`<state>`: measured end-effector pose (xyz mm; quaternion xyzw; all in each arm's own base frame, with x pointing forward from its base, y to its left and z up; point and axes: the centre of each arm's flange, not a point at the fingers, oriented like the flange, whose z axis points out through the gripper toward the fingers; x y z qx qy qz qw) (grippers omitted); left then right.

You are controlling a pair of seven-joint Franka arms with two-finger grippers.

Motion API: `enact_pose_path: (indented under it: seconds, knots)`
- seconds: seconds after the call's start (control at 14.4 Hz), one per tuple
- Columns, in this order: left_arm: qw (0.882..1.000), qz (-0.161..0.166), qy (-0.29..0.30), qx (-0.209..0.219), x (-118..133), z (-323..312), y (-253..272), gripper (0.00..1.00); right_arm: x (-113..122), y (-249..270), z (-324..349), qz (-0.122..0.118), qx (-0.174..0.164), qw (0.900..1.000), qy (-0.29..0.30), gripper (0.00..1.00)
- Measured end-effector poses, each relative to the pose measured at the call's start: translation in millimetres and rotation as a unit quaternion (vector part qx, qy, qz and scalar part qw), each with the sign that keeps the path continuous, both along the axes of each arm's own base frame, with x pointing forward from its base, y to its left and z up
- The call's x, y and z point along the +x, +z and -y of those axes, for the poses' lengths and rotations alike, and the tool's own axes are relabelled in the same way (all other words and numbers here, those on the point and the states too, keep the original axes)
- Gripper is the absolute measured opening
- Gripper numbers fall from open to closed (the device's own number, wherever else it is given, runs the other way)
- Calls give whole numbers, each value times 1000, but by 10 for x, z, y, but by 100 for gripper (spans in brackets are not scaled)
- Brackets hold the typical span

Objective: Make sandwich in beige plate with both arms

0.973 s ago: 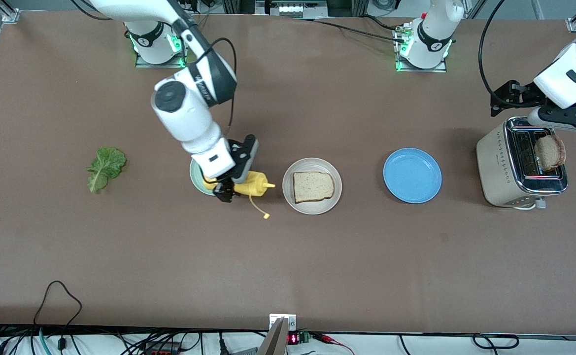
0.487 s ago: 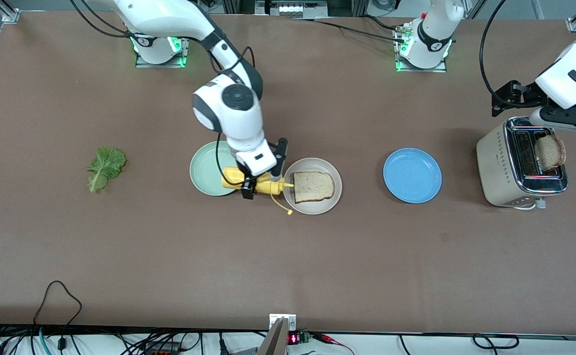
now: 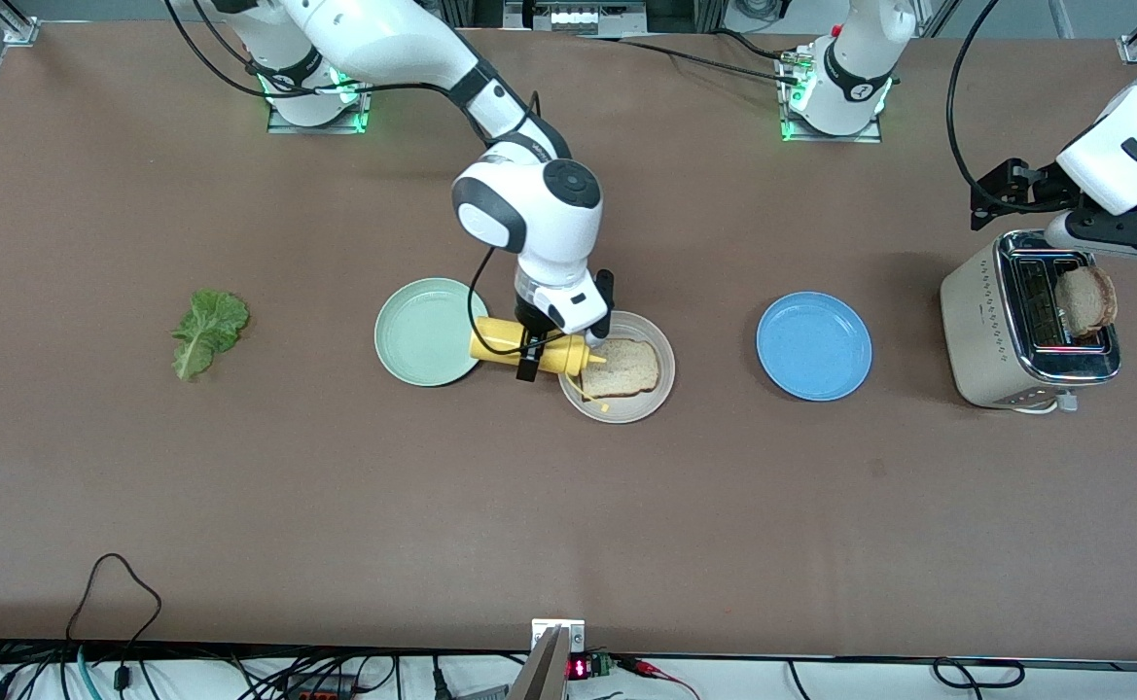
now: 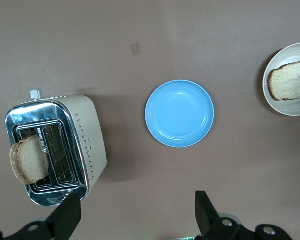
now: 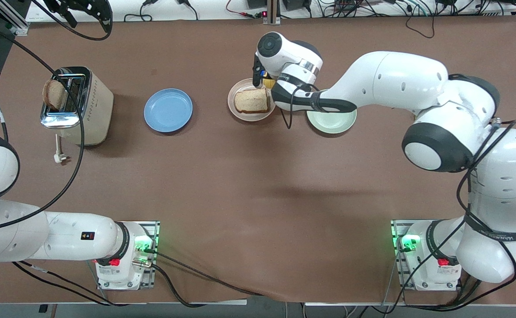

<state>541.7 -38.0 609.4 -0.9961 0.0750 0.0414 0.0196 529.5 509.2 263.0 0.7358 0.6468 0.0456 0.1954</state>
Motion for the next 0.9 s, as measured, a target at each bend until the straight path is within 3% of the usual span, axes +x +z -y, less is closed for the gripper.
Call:
enact_pose_path:
  seconds: [0.28,0.9]
  knots:
    - [1000,0,0,0,0,1,0,100,-12,-121,-202,19,-32,999,-4,54]
    - [1000,0,2,0,1,-17,-1,100,-1,-179,-273,28,-33,999,-15,54]
